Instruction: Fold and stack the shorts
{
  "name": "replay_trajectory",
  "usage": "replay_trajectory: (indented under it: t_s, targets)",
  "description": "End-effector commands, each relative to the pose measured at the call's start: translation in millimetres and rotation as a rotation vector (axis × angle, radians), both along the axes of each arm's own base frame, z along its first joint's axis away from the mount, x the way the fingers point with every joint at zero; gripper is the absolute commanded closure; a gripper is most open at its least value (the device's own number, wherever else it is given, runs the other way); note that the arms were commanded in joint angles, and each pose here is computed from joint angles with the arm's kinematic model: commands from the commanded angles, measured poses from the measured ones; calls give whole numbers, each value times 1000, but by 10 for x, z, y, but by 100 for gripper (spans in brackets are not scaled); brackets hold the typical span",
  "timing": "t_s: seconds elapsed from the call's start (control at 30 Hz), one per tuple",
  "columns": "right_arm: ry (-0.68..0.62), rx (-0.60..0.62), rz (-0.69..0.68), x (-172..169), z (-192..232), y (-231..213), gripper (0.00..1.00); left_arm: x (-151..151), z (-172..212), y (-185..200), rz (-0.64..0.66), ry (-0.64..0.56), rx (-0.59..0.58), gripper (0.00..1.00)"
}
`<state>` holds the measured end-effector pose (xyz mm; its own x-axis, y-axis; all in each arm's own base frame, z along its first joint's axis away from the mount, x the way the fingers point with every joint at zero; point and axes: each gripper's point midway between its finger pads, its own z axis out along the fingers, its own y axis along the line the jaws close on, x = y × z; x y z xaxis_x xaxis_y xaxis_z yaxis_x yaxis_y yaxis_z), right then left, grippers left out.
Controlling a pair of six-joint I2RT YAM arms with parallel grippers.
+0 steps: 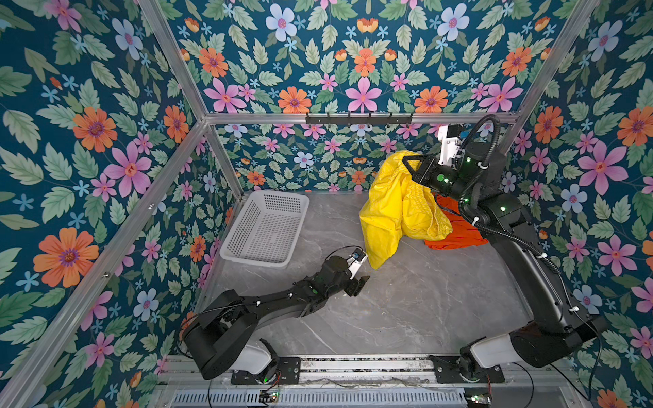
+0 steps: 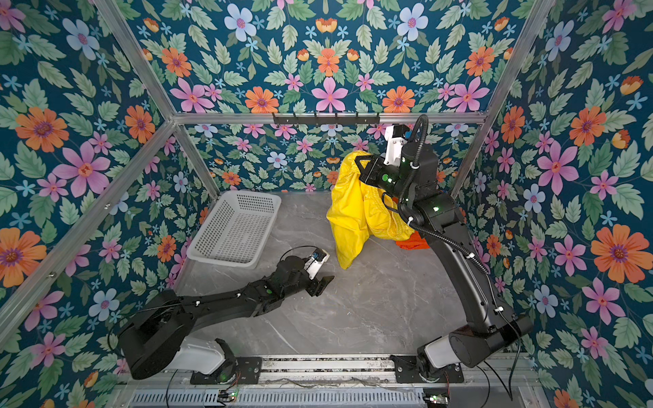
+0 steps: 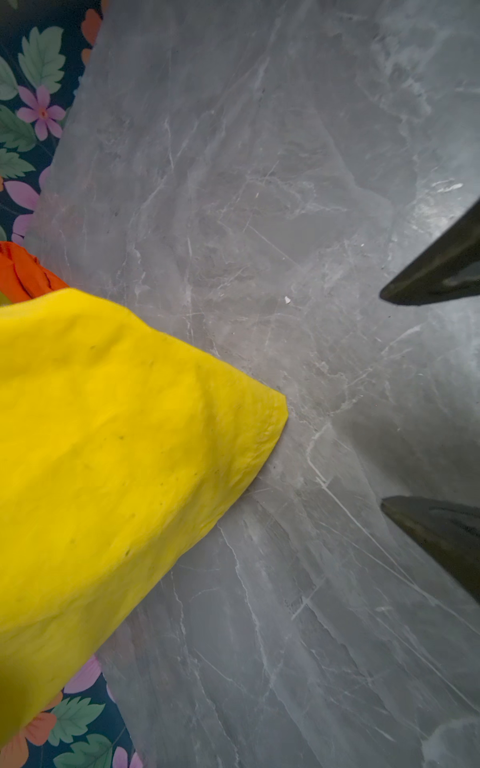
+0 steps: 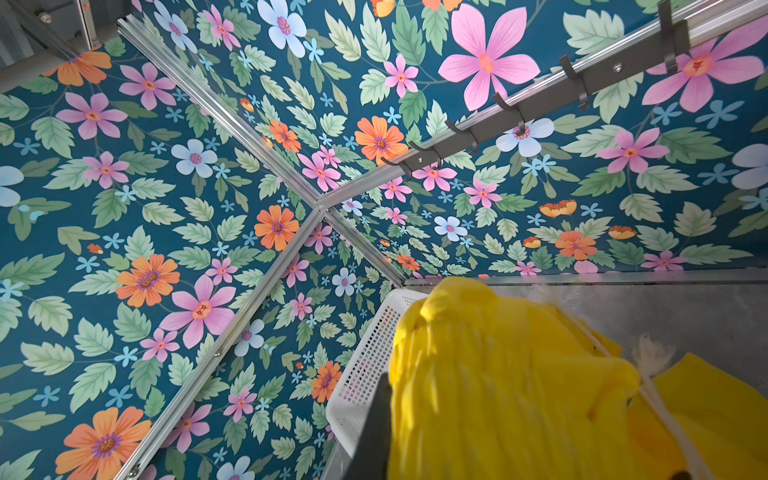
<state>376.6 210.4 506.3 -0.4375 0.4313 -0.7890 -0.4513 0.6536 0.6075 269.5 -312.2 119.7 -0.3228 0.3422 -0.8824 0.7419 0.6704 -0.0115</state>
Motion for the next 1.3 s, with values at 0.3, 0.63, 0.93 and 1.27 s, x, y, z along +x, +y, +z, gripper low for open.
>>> replay_trajectory:
  t_s: [0.3,0.63,0.93,1.27]
  targets:
    - [177,-120,379,-488,-621,12,100,131,429,353,128,-117,-127,21]
    - [607,-40,68,-493,-2081,-1133,100,191,274,683,186,125,-235,24]
    - [769,24,-71,-713,-2789,-1448,100,265,-37,503,214,443,-295,27]
    - [761,30,-64,-720,-2809,-1437,100,213,-427,445,184,519,-226,28]
